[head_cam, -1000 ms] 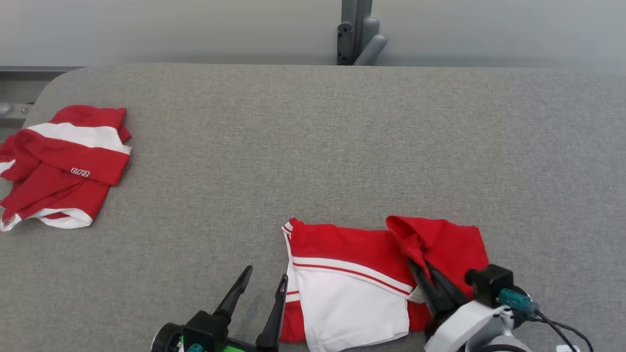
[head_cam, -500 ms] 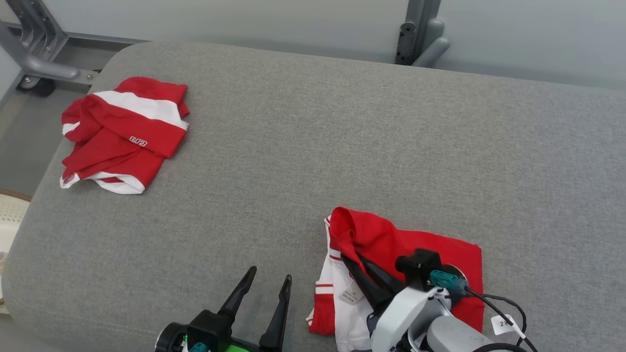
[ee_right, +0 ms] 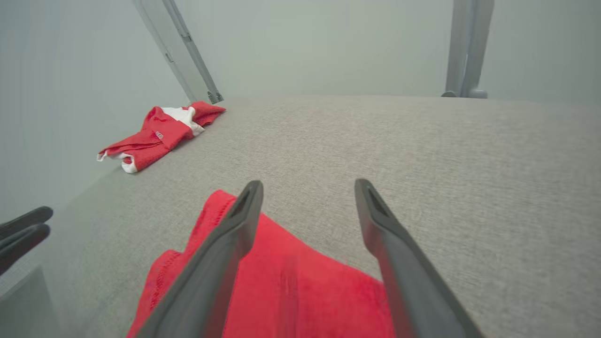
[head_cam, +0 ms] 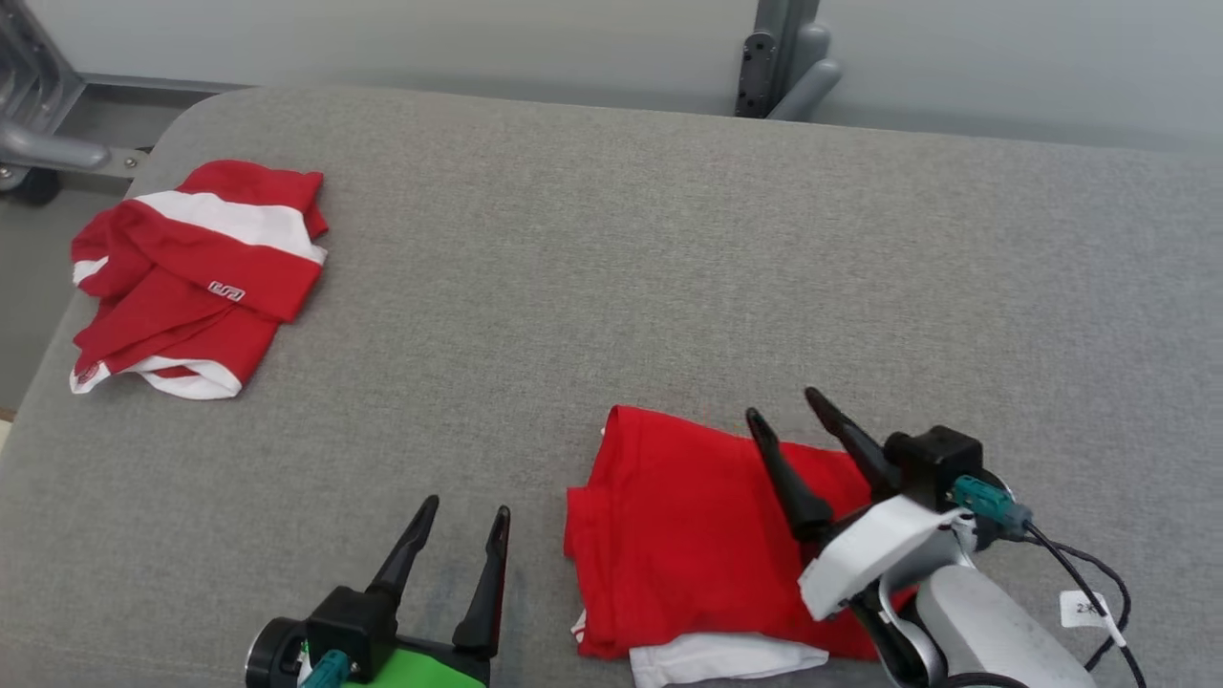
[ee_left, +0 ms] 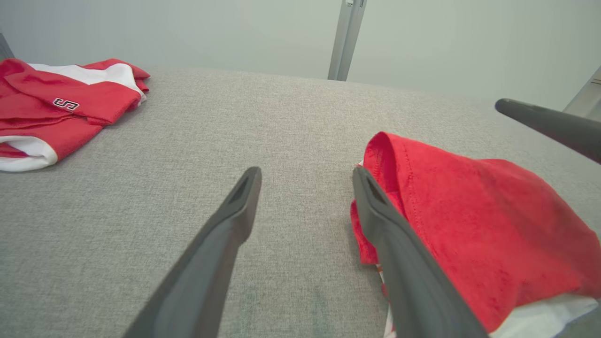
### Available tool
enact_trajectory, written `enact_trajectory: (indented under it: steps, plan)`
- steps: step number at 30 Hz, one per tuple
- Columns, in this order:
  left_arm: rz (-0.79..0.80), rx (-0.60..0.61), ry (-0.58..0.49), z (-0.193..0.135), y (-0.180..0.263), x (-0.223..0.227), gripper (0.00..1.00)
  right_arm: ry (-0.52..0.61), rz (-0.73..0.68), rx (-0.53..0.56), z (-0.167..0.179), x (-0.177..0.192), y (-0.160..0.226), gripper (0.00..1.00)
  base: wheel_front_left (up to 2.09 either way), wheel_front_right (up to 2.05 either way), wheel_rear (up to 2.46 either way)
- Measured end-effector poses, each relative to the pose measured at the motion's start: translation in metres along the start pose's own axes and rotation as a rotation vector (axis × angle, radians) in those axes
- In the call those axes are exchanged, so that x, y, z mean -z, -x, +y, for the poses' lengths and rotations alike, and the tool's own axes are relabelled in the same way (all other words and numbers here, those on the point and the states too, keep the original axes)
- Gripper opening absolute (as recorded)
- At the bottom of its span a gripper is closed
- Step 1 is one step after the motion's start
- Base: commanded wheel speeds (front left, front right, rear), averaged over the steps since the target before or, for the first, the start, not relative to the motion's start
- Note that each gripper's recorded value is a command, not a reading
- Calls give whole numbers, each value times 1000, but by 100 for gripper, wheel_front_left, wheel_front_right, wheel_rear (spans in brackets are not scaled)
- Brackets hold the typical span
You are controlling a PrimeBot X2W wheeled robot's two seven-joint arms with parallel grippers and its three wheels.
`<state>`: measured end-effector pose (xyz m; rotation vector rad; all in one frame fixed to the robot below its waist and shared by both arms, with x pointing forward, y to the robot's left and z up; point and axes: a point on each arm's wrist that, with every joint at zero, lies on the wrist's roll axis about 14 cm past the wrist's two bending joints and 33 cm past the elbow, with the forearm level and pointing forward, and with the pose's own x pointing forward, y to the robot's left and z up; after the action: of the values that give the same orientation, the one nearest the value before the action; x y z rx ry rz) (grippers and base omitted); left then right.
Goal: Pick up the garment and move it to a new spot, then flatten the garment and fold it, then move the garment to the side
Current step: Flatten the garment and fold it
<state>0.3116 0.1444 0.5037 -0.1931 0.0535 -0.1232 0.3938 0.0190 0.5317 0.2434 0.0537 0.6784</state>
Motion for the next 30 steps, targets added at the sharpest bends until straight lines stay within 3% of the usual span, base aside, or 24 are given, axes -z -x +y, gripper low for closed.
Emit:
enact_trajectory:
  steps: [12,21,30]
  plan:
    - [-18,30,-31,-4,-23,-7,100,75,-51,345,-86,-14,78,100,0,0,0]
    - [-35,74,-46,-17,-38,-12,100,84,-92,496,-107,-23,124,100,0,0,0]
    - [-58,100,-65,-26,-42,-20,100,104,-128,559,-111,-33,150,100,0,0,0]
